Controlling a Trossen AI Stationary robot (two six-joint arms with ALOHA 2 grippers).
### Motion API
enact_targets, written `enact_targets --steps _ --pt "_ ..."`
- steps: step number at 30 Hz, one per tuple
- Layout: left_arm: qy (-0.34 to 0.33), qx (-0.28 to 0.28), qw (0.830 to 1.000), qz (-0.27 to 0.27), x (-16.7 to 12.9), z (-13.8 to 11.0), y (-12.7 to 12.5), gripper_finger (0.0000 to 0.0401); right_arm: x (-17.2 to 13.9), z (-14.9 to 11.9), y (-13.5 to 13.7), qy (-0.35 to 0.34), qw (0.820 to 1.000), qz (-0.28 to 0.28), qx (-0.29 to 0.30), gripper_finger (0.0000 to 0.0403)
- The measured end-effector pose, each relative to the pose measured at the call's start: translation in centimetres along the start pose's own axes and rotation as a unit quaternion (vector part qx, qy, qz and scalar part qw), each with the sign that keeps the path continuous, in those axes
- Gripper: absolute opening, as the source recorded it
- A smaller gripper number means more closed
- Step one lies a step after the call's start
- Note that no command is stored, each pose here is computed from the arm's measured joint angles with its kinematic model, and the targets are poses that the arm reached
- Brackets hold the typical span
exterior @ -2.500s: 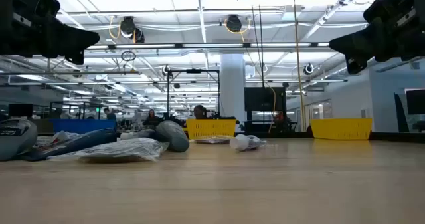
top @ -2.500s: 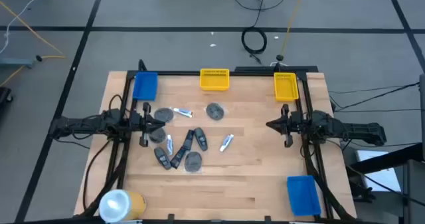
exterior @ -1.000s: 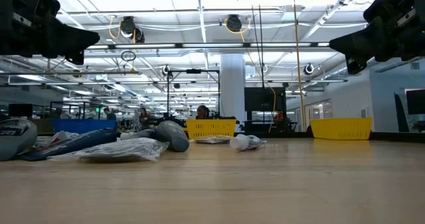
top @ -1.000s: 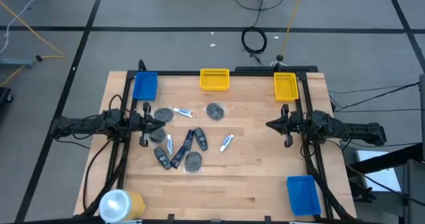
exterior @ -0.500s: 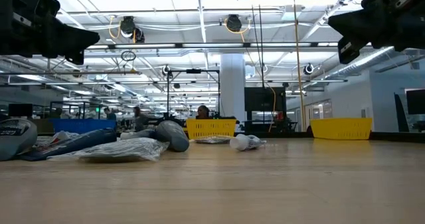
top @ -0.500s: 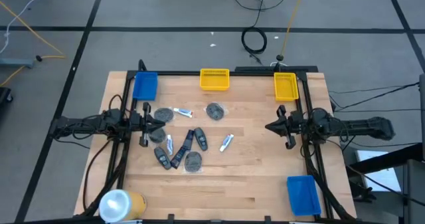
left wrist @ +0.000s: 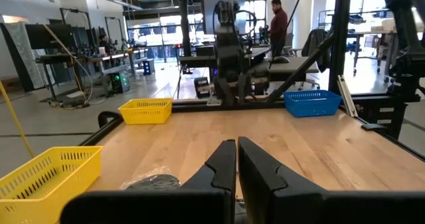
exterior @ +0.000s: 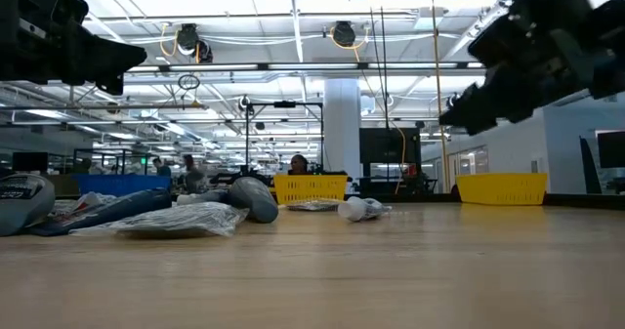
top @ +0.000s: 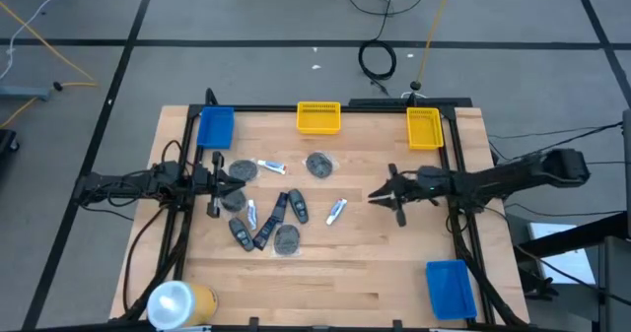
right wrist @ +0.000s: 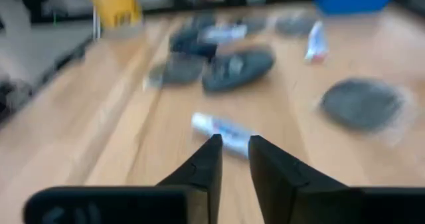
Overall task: Pick & Place Travel size toiletries
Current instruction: Put the right toothpaste into the bottom blue bin
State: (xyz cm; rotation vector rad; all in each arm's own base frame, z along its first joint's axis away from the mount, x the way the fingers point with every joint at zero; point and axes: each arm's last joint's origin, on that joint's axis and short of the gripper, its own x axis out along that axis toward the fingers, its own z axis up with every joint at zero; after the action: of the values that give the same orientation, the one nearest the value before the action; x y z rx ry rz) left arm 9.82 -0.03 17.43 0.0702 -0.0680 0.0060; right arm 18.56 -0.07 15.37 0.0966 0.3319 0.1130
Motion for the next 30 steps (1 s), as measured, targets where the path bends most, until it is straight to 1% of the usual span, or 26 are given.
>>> enact_targets --steps 3,7,9,12,15,17,20,23,25,28,30 --pt "0.0 0.0 1.0 0.0 0.0 0.0 0.0 0.0019 1.7 1.1 -0.4 0.012 0.999 0.031 -0.001 0.0111" --pt "0.0 0.0 1.0 0.0 0.0 0.0 0.0 0.0019 4.4 2.0 -1.3 0.059 0.995 0.076 0.003 0.0162" --pt "0.0 0.0 1.0 0.0 0.0 0.0 0.0 0.0019 5.9 2.8 -1.8 0.07 0.994 0.087 -0.012 0.0189" --pt "0.0 0.0 1.0 0.0 0.0 0.0 0.0 0.0019 8.2 3.0 -2.7 0.105 0.99 0.088 -0.039 0.0226" --pt "0.0 0.0 1.0 0.0 0.0 0.0 0.0 0.0019 10.5 3.2 -3.3 0.121 0.983 0.125 -0.064 0.0254" --pt "0.0 0.0 1.0 0.0 0.0 0.0 0.0 0.0019 11.8 3.2 -3.7 0.127 0.979 0.142 -0.077 0.0266" --pt "0.0 0.0 1.0 0.0 0.0 0.0 0.0 0.0019 13.3 2.5 -4.2 0.154 0.971 0.159 -0.093 0.0271" --pt "0.0 0.0 1.0 0.0 0.0 0.0 0.0 0.0019 14.3 2.1 -4.6 0.182 0.962 0.168 -0.112 0.0265" --pt "0.0 0.0 1.0 0.0 0.0 0.0 0.0 0.0019 14.7 1.7 -4.6 0.194 0.958 0.172 -0.12 0.0257" --pt "0.0 0.0 1.0 0.0 0.0 0.0 0.0 0.0019 14.7 1.4 -4.7 0.2 0.957 0.171 -0.12 0.0238" --pt "0.0 0.0 1.0 0.0 0.0 0.0 0.0 0.0019 14.7 1.5 -4.7 0.203 0.958 0.157 -0.127 0.0221"
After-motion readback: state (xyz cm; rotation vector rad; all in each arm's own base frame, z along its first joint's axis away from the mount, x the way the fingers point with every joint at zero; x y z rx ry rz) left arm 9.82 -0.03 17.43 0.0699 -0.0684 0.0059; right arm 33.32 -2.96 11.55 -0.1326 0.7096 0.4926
